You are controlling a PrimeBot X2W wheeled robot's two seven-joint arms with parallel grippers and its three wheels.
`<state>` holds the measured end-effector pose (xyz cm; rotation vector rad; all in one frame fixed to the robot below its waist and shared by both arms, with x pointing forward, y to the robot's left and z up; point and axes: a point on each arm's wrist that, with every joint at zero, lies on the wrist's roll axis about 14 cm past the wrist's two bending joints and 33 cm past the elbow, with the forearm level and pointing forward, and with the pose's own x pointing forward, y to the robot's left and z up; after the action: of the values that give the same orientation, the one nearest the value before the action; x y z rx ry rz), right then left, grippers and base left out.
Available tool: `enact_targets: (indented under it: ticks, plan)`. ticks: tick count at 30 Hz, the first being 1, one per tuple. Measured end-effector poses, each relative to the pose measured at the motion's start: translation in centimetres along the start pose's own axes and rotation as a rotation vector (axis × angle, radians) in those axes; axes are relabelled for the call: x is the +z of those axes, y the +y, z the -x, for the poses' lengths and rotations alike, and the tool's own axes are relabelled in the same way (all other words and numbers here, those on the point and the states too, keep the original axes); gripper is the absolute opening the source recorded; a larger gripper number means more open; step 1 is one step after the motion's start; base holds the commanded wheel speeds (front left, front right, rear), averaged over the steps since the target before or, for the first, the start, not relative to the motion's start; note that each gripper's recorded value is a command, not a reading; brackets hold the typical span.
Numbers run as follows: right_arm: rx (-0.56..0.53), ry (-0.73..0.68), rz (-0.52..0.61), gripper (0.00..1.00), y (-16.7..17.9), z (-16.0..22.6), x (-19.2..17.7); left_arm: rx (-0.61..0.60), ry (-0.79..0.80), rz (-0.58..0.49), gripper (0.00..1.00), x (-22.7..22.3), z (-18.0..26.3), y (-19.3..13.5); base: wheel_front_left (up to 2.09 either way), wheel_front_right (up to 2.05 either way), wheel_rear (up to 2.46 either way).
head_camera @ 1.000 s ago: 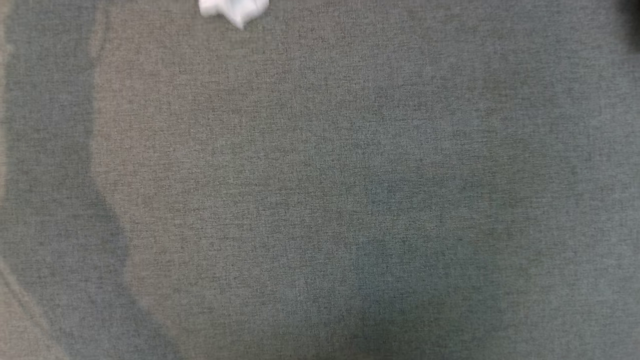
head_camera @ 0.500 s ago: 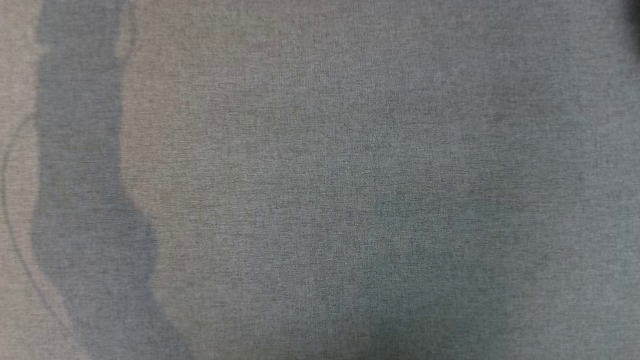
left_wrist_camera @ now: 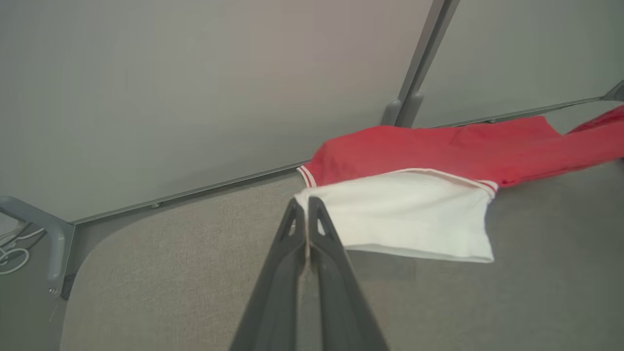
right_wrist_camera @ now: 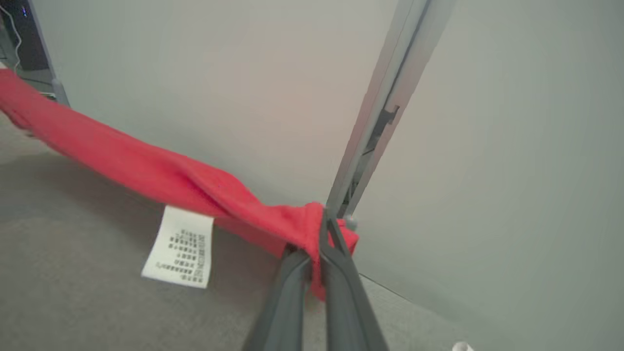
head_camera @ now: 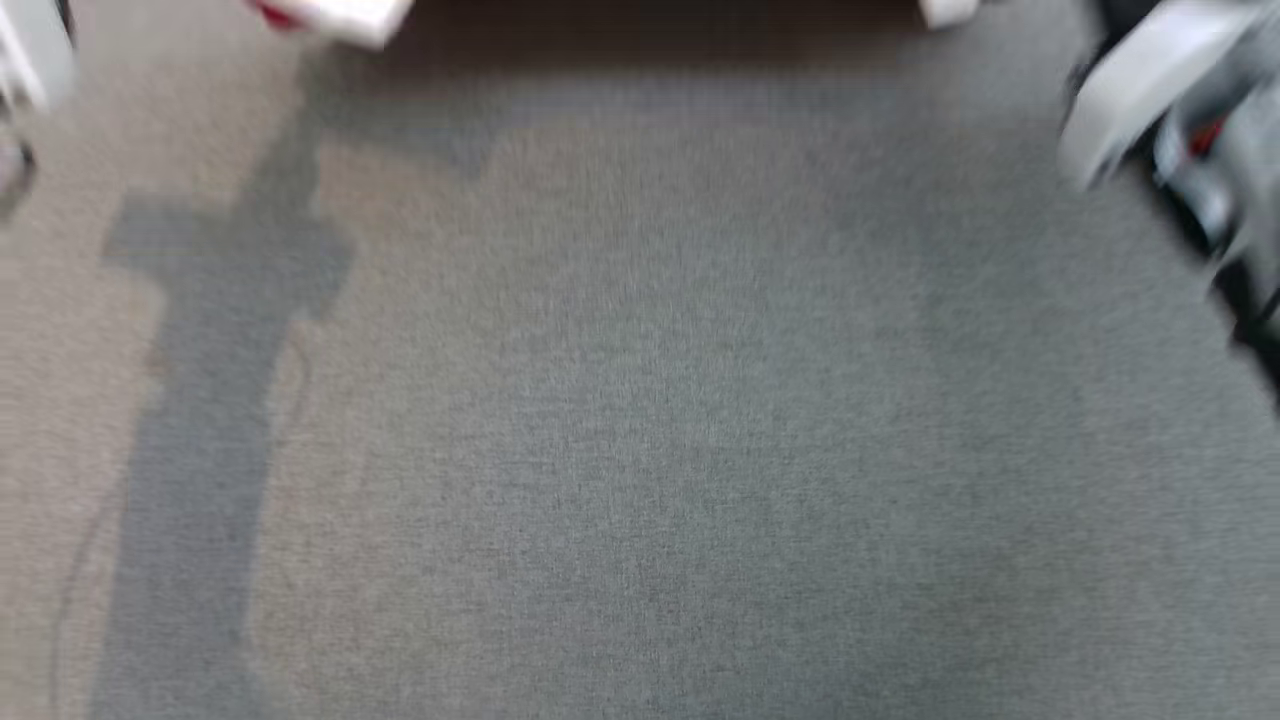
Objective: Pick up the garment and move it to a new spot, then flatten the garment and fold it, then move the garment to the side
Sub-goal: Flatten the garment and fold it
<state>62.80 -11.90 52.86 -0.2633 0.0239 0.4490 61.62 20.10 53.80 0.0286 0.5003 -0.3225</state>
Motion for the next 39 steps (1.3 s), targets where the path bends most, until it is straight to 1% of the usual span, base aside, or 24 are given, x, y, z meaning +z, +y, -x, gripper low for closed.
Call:
enact_targets:
  ticks: [4,10,13,16,19,25,30,34,39]
  plan:
    - [0.097,0.098,-0.005,0.0,3.9,3.8,-1.6,-0.037,0.108,0.015,0.0,-4.3,3.9,-1.0,0.0,0.0,0.0]
    - [0.182,0.208,-0.02,0.0,6.5,9.4,-2.0,-0.12,0.224,0.061,0.0,-9.6,9.6,-3.5,0.0,0.0,0.0]
    - [0.232,0.239,-0.03,0.0,8.0,12.0,-2.1,-0.169,0.292,0.087,0.0,-12.4,12.3,-5.0,0.0,0.0,0.0]
    - [0.253,0.269,-0.027,0.0,8.3,14.5,-2.2,-0.206,0.371,0.103,0.0,-15.1,15.0,-6.3,0.0,0.0,0.0]
    - [0.296,0.311,-0.064,0.0,9.8,16.9,-2.9,-0.239,0.427,0.116,0.0,-17.0,17.2,-8.0,0.0,0.0,0.0]
    - [0.317,0.435,-0.088,0.0,9.8,21.6,-5.6,-0.29,0.526,0.166,0.0,-20.5,21.0,-10.7,0.0,0.0,0.0]
    - [0.311,0.566,-0.143,0.0,9.6,25.8,-8.6,-0.311,0.59,0.21,0.0,-23.1,23.5,-12.0,0.0,0.0,0.0]
    - [0.327,0.633,-0.19,0.0,10.2,28.5,-9.7,-0.328,0.638,0.24,0.0,-24.5,25.2,-13.0,0.0,0.0,0.0]
    - [0.336,0.645,-0.213,0.0,10.4,29.6,-9.5,-0.34,0.641,0.241,0.0,-24.5,25.6,-13.7,0.0,0.0,0.0]
